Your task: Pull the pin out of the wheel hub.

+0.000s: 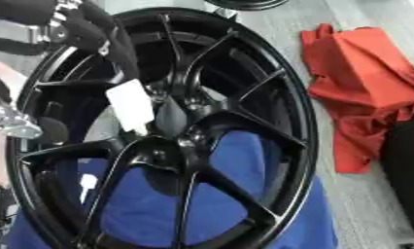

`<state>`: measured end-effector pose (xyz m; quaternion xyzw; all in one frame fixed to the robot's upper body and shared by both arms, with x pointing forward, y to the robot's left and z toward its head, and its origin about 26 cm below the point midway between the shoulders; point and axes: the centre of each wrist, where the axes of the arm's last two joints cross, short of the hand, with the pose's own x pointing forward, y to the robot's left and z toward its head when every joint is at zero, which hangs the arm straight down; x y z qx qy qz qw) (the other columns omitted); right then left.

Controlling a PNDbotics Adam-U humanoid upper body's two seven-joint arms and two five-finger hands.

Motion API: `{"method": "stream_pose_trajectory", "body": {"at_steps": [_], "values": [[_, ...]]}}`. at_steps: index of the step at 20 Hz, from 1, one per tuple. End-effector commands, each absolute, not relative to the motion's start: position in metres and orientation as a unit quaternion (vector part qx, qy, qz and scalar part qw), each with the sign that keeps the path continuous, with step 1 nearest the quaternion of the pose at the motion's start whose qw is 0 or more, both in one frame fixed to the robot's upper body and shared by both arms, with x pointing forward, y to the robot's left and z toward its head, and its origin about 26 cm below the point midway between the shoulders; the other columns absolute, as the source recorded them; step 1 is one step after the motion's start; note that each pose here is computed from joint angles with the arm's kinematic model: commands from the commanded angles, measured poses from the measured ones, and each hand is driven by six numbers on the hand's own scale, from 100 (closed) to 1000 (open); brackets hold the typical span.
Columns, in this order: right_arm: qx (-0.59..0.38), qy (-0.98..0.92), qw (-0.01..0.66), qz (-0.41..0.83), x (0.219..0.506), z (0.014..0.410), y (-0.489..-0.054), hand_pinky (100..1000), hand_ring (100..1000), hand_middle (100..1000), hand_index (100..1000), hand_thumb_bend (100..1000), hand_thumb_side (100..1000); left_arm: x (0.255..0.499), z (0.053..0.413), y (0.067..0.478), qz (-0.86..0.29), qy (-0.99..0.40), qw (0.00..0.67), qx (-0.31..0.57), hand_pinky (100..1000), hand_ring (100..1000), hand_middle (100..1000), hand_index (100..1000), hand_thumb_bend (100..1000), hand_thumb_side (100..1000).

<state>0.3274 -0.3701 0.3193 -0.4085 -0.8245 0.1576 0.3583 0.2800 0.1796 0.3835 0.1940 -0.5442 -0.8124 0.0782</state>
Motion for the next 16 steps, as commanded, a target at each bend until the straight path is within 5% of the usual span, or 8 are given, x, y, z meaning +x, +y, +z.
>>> {"method": "stream_pose_trajectory", "body": {"at_steps": [1, 16], "values": [[-0.411, -0.829, 0.345, 0.156, 0.324, 0.330, -0.371, 626, 437, 656, 696, 100, 268, 0.276, 0.390, 0.176, -0.810, -0.547, 0.067, 0.199, 878, 826, 796, 865, 486, 100], [-0.399, -0.838, 0.344, 0.143, 0.326, 0.331, -0.368, 622, 433, 656, 696, 100, 274, 0.302, 0.387, 0.169, -0.806, -0.552, 0.097, 0.189, 848, 760, 716, 777, 284, 100]]}}
